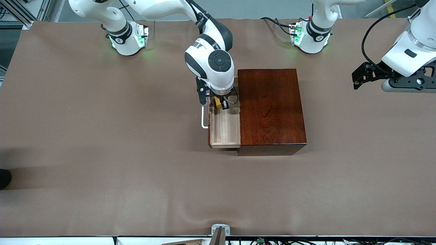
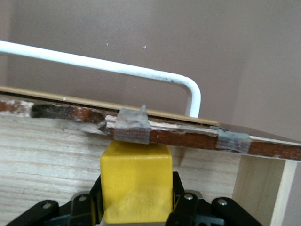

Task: Open drawer, take yellow block, close drawer
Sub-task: 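Lift the yellow cube out with the right gripper while the left gripper reaches the box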

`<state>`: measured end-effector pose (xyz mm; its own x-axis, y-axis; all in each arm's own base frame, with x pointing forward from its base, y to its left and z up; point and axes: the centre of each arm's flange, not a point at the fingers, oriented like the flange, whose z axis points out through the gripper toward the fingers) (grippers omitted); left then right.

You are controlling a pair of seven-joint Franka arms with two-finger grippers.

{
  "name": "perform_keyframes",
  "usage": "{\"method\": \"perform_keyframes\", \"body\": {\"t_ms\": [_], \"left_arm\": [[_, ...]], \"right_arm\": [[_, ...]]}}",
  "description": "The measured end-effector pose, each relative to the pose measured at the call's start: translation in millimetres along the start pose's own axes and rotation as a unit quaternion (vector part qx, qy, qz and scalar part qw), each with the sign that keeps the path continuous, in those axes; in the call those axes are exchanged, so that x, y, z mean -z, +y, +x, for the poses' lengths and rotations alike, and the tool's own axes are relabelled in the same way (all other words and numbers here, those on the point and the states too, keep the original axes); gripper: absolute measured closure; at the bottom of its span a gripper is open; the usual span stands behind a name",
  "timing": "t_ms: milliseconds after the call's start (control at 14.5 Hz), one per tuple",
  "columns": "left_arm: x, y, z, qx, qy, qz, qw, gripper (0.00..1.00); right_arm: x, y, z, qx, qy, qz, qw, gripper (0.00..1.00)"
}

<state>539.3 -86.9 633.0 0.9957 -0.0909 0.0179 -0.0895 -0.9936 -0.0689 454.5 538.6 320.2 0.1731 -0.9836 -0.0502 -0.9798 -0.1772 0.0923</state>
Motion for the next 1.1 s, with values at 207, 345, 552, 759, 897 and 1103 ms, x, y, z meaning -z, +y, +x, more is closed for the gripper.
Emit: {"method": "perform_keyframes", "body": {"t_ms": [207, 345, 552, 759, 897, 1103], "left_arm": [[0, 1, 0, -0.001, -0.001, 0.0, 1.0, 0.0], [0, 1, -1, -0.001, -0.002, 0.0, 1.0, 0.0], [0, 0, -1, 0.0, -0.002, 0.0, 1.0, 0.0], [0, 0, -1, 0.0, -0.002, 0.0, 1.0, 0.0], [0, 0, -1, 0.0, -0.002, 0.0, 1.0, 0.0], [0, -1, -1, 0.001, -0.004, 0.0, 1.0, 0.0]], "right_arm": [[7, -5, 1, -0.002, -0.004, 0.007, 1.0, 0.44], [18, -10, 1, -0.004, -0.01, 0.017, 1.0, 0.44], [38, -18, 6, -0.01, -0.01, 0.018, 1.0, 0.44], [65, -34, 21, -0.025, -0.013, 0.02, 0.999, 0.44], [85, -44, 32, -0.035, -0.017, 0.024, 0.999, 0.44], [113, -56, 50, -0.04, -0.019, 0.025, 0.999, 0.44]]}}
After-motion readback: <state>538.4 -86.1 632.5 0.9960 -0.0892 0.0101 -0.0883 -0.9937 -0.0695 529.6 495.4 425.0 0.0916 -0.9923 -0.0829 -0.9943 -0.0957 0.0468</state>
